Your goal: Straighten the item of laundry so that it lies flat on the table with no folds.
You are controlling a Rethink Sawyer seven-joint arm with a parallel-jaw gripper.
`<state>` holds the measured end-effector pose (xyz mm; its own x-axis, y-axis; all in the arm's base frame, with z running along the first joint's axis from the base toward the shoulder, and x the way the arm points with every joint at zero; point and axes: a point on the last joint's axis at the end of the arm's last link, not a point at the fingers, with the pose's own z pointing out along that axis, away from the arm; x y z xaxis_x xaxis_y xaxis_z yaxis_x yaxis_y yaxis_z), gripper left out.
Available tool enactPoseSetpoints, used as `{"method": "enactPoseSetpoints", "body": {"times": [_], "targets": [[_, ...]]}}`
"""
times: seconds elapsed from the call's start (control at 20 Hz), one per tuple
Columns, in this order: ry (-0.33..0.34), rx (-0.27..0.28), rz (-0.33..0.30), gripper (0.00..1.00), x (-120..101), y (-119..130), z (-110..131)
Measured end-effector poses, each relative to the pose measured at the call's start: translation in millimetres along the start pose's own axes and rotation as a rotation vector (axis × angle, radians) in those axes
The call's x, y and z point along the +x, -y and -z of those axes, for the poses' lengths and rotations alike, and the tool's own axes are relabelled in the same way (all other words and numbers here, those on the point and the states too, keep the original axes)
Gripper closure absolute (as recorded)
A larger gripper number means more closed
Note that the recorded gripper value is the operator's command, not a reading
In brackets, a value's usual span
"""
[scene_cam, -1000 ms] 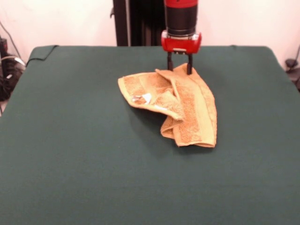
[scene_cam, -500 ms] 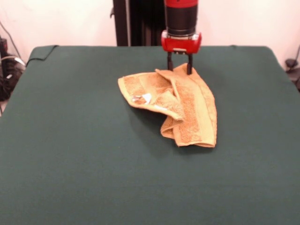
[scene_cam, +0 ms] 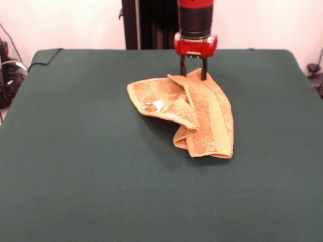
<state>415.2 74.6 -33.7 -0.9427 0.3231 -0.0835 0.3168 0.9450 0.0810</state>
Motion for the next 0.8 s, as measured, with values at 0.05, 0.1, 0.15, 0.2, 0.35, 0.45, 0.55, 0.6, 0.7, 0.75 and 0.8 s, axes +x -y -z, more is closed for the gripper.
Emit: {"method": "enactPoseSetpoints", "body": {"times": [0.05,0.1,0.15,0.2,0.35,0.45,0.55,0.6,0.7,0.75,0.8], "targets": [[0.000,0.001,0.001,0.00,0.1,-0.1,0.0],[0.000,0.001,0.002,0.00,0.2,-0.1,0.0],[0.001,0.002,0.002,0.00,0.1,-0.1,0.0],[0.001,0.002,0.003,0.00,0.1,-0.3,0.0],[0.001,0.002,0.003,0.00,0.0,-0.2,0.0],[0.001,0.002,0.003,0.00,0.0,-0.2,0.0],[0.001,0.002,0.003,0.00,0.0,-0.2,0.0],[0.001,0.002,0.003,0.00,0.0,-0.1,0.0],[0.004,0.011,0.001,1.00,-1.0,3.2,0.4],[0.005,0.012,0.001,1.00,-1.3,3.6,0.4],[0.006,0.013,0.001,1.00,-1.5,4.1,0.5]]}}
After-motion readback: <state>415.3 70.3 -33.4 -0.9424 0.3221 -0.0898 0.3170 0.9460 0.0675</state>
